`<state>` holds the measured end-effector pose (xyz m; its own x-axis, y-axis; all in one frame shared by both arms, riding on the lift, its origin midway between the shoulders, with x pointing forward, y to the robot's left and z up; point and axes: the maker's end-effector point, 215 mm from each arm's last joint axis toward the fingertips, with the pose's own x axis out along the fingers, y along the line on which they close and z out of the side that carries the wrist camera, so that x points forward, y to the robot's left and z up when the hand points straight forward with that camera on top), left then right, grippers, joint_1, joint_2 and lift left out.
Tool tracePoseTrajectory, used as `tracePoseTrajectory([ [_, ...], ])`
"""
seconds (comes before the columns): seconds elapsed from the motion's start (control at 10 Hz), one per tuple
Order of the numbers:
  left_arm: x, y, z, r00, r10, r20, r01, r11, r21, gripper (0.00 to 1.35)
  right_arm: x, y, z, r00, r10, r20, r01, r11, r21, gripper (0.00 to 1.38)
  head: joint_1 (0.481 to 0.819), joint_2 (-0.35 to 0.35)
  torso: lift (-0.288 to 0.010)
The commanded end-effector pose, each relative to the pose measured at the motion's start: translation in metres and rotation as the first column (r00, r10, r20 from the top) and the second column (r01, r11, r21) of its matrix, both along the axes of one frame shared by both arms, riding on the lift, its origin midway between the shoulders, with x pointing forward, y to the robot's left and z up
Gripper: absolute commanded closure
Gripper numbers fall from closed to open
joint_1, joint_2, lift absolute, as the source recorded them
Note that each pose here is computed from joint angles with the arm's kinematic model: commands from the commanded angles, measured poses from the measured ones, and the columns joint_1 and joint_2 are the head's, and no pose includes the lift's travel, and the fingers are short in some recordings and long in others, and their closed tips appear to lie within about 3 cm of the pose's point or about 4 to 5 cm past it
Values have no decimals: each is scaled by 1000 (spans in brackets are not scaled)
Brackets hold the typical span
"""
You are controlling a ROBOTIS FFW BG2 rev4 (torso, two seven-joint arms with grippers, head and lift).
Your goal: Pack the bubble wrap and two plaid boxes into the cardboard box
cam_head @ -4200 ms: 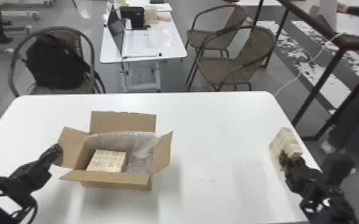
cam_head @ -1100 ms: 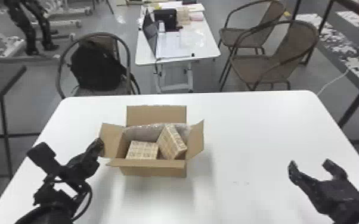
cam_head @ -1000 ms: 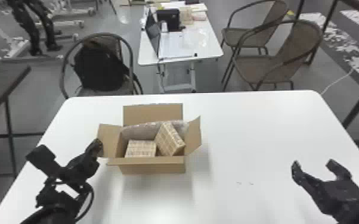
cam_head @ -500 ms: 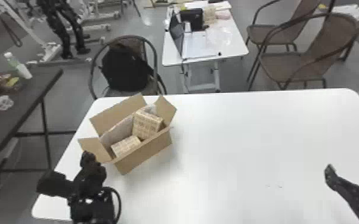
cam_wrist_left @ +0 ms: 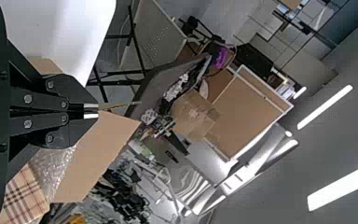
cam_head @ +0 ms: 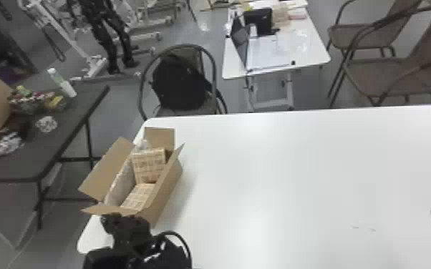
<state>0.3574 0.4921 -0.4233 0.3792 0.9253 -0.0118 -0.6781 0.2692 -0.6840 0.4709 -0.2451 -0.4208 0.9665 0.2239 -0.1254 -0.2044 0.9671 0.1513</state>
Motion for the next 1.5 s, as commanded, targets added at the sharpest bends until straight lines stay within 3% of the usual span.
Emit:
tracePoseTrajectory([
  [0.0,7,-16,-5,1000,-21,16,21,1000,-23,1211,0,0,-1,1000,3,-2,-3,1000,-1,268,695,328,-48],
  [0.1,15,-31,-9,998,-54,21,55,998,-42,944,0,0,-1,1000,3,-3,-3,1000,-2,268,695,318,-48],
  [0.2,21,-34,-3,996,-83,24,83,996,-16,381,0,0,-1,1000,3,-3,-3,1000,-2,268,695,306,-48],
  [0.3,24,-35,12,994,-104,28,103,994,42,-1,0,1,-1,1000,2,-3,-2,1000,-1,268,695,286,-48],
  [0.4,24,-34,38,993,-115,24,110,982,152,53,0,2,-1,1000,4,-3,-4,1000,-2,268,695,278,-48],
  [0.6,28,-50,86,987,-162,-4,154,933,327,311,0,3,2,1000,6,2,-6,1000,-9,268,695,278,-48],
  [0.7,32,-71,117,974,-212,-81,225,853,472,357,0,5,3,1000,7,6,-7,1000,-16,268,695,272,-48],
  [0.8,43,-105,132,934,-317,-166,354,754,553,360,-1,7,3,1000,6,6,-6,1000,-20,268,695,255,-48],
  [0.9,52,-142,120,853,-455,-256,517,670,533,366,-1,8,4,1000,7,7,-7,1000,-22,268,695,217,-48],
  [1.0,49,-173,98,776,-546,-317,628,617,474,363,-2,8,6,1000,9,8,-9,1000,-29,268,695,156,-48],
  [1.1,33,-195,64,715,-601,-357,699,602,387,369,-6,10,5,1000,15,-2,-15,999,-41,268,695,135,-48],
  [1.2,23,-205,41,650,-639,-412,760,565,322,364,-13,11,-1,999,19,-27,-20,999,-43,268,695,103,-48],
  [1.3,24,-204,32,573,-663,-482,817,506,276,363,-23,14,-5,998,30,-58,-33,998,-62,268,695,79,-48],
  [1.4,15,-205,25,530,-657,-535,842,482,242,363,-29,23,-5,996,52,-69,-58,995,-79,268,695,68,-48],
])
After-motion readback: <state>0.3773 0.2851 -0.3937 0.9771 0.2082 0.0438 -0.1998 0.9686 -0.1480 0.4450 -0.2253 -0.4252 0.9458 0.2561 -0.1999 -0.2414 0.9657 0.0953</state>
